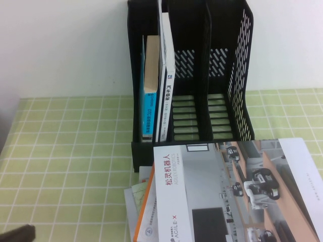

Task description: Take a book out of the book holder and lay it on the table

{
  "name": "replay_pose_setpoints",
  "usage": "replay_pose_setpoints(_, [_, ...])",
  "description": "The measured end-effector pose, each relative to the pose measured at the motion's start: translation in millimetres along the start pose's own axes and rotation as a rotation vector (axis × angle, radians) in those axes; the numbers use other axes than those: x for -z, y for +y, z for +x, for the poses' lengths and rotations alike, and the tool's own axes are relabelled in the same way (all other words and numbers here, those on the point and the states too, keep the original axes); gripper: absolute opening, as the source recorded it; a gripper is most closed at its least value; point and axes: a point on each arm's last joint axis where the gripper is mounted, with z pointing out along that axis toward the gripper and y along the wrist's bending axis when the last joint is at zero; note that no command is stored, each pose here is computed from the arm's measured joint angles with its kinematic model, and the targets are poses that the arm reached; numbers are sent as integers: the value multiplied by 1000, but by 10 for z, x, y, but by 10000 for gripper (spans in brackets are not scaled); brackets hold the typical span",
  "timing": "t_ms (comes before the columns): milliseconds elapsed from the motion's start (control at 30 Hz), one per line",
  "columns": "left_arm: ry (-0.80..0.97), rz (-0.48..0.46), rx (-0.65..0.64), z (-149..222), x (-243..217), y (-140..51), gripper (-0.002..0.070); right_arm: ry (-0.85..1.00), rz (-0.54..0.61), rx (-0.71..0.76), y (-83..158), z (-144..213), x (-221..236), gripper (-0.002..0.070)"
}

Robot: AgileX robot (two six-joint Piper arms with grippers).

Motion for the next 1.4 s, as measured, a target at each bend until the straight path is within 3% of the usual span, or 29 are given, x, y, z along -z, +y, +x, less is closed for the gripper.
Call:
replay_pose_setpoints(100, [-106, -89, 14, 112, -48, 118, -3, 0, 0, 0, 0, 0, 0, -2])
replay_pose_setpoints(233, [-216, -140, 21, 303, -25, 208, -3, 0, 0, 0, 0, 0, 0, -2])
replay_pose_setpoints(500, [-246, -236, 171, 687, -94, 335, -3, 0, 0, -1, 0, 0, 0, -2])
replay_pose_setpoints(1400, [-253, -194, 152, 685, -100, 290, -3, 0, 0, 0, 0, 0, 0, -2])
